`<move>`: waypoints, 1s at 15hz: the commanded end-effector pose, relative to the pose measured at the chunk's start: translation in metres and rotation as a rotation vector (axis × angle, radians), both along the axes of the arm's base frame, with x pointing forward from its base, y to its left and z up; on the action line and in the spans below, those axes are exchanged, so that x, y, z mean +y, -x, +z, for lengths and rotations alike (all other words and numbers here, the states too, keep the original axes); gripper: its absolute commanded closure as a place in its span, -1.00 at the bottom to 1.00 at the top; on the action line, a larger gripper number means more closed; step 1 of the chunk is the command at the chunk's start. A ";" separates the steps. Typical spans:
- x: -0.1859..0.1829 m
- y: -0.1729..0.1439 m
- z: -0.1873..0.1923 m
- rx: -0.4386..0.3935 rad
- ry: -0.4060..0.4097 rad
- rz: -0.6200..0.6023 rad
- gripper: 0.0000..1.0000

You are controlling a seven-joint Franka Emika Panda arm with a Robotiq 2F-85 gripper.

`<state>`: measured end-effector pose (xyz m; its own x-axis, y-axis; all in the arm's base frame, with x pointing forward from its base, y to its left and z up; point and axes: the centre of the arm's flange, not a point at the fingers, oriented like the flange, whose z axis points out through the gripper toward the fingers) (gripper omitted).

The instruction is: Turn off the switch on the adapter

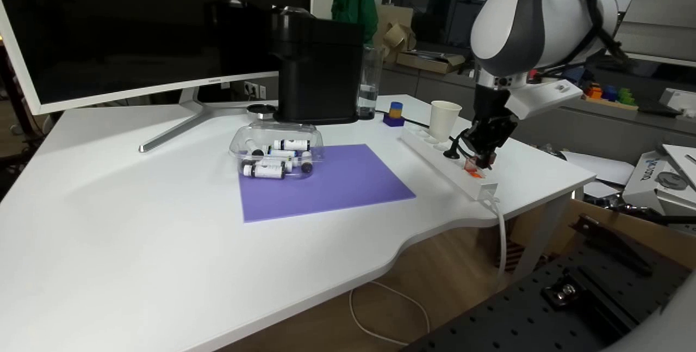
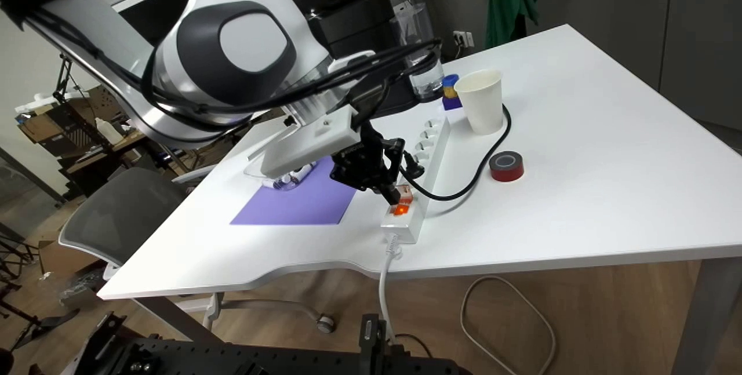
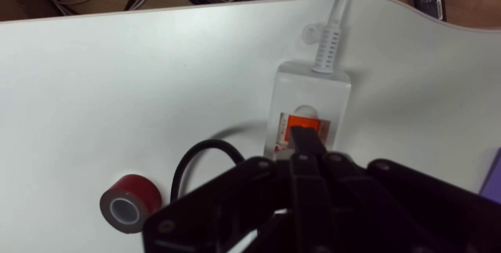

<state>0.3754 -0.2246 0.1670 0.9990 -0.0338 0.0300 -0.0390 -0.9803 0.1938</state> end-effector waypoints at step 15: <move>0.011 -0.024 -0.046 0.037 -0.012 -0.054 1.00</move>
